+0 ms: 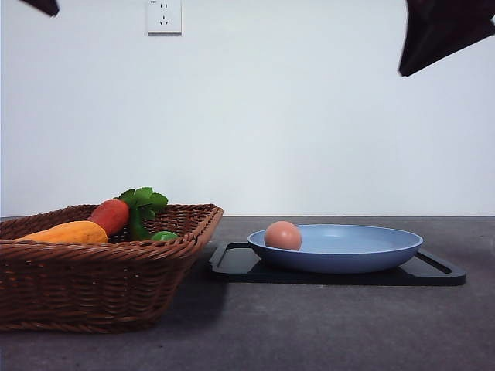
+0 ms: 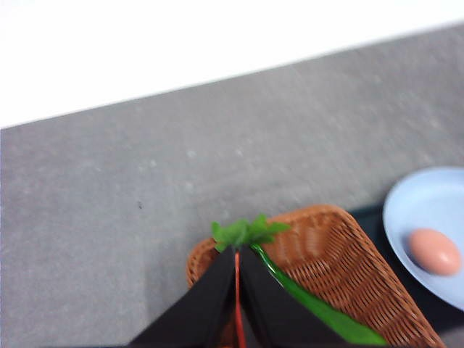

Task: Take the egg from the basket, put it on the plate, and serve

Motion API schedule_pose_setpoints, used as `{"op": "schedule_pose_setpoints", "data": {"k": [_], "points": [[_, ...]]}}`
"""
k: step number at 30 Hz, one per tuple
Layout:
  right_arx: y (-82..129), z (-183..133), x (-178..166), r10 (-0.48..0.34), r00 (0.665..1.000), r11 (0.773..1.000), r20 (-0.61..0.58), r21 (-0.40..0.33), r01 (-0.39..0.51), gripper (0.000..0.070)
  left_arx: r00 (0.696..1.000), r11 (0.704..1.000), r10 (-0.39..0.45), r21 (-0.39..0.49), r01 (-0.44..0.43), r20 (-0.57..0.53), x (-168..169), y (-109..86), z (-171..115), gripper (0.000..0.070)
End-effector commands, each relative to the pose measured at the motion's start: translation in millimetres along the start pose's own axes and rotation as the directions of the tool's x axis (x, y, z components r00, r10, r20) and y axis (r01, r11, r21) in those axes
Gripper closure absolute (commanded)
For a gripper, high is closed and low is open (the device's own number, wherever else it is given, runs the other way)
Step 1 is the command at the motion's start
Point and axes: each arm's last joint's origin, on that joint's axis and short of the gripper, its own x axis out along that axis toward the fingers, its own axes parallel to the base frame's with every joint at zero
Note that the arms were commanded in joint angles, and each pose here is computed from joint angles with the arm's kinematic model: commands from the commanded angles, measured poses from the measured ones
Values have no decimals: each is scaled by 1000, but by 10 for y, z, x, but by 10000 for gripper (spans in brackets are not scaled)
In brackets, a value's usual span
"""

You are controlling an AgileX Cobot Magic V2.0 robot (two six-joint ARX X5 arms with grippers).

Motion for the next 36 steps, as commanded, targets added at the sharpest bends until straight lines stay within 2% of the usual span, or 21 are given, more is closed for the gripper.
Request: {"op": "schedule_pose_setpoints", "data": {"k": [1,7,10,14,27,30,33,36], "points": [[33,-160,53,-12,999,1000,50,-17,13,700,999,1000,5,-6,-5,32,20,0,-115,700],[18,-751,172,2,991,1000,133,-6,-1,700,996,999,1,-49,3,91,5,6,-554,700],[4,-916,203,0,993,1000,117,-8,1,700,998,997,0,-72,5,56,12,3,-673,700],[0,-958,209,-2,996,1000,92,-12,4,700,1000,998,-1,-66,2,23,34,-2,-704,700],[1,-946,208,-2,995,1000,103,-11,3,700,1000,998,-6,-64,7,18,36,-8,-711,700],[0,-945,207,-2,995,1000,104,-10,3,700,999,998,-10,-68,14,48,-162,26,-712,700],[0,-945,207,-2,995,1000,104,-10,3,700,991,998,-1,-65,10,137,-483,103,-713,700],[1,-945,207,-1,995,1000,105,-10,2,700,967,996,60,-76,-43,247,-784,212,-742,700]]}}
